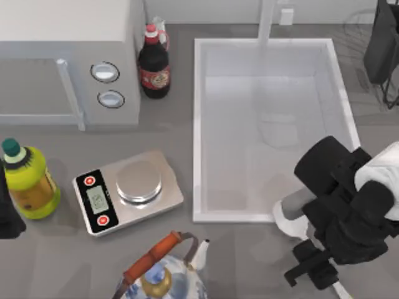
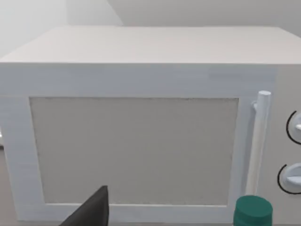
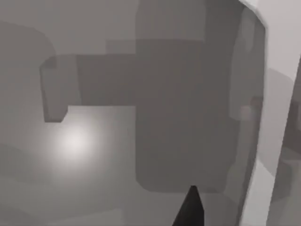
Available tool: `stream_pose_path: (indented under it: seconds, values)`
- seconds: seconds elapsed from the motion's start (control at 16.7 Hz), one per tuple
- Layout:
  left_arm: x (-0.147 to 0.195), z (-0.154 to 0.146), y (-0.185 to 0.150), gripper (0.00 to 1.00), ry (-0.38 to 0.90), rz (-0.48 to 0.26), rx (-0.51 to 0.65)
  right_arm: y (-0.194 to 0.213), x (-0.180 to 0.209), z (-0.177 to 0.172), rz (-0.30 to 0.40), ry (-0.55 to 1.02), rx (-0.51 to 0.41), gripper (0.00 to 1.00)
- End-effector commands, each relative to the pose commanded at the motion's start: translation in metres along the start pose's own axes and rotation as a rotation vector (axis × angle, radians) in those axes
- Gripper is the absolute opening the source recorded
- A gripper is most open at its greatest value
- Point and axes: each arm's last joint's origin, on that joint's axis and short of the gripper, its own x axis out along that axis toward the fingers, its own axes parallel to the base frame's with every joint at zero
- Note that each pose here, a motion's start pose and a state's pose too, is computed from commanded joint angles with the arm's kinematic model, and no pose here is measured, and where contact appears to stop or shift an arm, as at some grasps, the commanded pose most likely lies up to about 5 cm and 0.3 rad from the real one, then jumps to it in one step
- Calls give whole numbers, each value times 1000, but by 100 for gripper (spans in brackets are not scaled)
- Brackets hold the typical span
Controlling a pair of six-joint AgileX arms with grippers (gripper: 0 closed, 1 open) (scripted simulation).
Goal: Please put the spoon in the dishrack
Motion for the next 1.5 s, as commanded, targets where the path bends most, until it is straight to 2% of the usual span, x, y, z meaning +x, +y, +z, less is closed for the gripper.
stream_pose_path:
  seconds: [0.18,0.42,0.66,0.84,1.26,1.5]
  values:
    - [0,0,0,100,0,0,0,4,-27,14,0,3,-11,0]
    - [0,0,0,100,0,0,0,5,-85,25,-6,29,-8,0]
    - [0,0,0,100,0,0,0,2,-149,21,-7,36,0,0]
    - [0,0,0,100,0,0,0,-1,-184,12,-3,11,6,0]
    - [0,0,0,100,0,0,0,-1,-190,10,0,4,6,0]
    - [0,0,0,100,0,0,0,-24,-197,16,60,-122,87,0]
